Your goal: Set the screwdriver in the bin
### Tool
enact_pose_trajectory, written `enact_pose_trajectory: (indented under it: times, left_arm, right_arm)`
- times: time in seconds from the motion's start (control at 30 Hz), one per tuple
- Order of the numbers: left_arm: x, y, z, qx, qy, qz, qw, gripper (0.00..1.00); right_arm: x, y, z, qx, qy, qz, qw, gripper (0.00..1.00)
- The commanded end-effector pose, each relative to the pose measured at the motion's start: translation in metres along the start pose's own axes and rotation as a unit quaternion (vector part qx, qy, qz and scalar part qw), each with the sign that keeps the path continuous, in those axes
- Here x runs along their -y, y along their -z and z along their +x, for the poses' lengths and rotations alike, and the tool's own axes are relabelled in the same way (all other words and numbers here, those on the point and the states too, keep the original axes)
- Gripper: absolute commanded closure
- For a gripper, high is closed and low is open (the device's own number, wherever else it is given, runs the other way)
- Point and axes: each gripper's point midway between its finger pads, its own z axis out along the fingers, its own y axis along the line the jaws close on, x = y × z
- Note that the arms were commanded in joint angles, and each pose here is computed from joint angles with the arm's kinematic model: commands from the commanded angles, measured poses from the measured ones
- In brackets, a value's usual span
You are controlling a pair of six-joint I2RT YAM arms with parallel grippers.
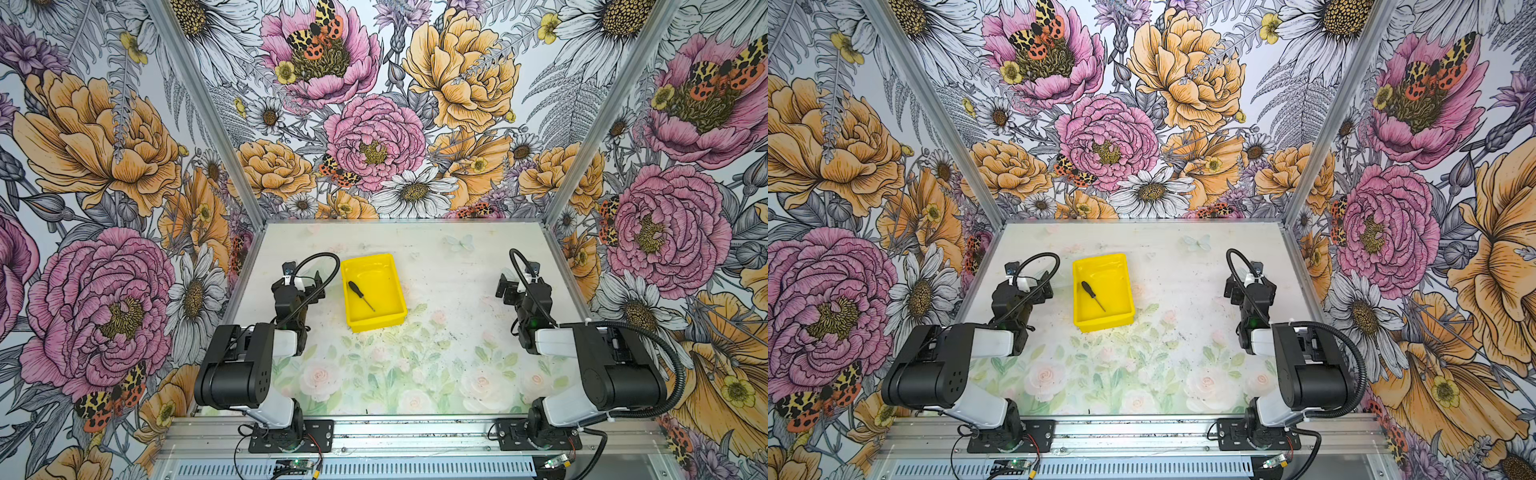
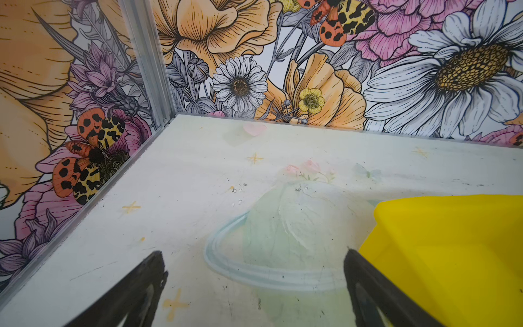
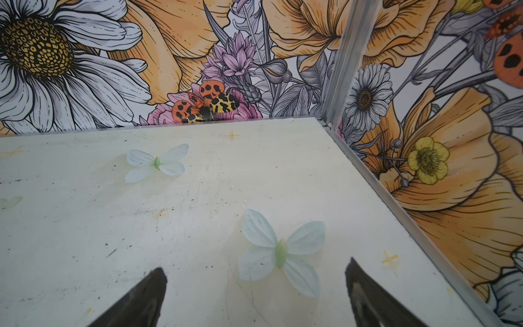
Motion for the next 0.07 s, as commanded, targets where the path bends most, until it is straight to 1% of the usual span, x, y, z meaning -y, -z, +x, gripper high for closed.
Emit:
enact_pose_trajectory:
  times: [0.0,0.03]
  left_arm:
    - [0.004,0.0018,-0.0008,0.006,-0.003,0.01,1.0,0.01]
    - [0.0041,0.0019,-0.0015,0.007,-0.005,0.008,1.0,0.01]
  right_arm:
    - [-0.0005,-0.0001,-0.0021,0.01,0.005,0.002,1.0,0.0]
    - [-0.0004,0.0,-0.0017,0.009,0.005,0.002,1.0,0.0]
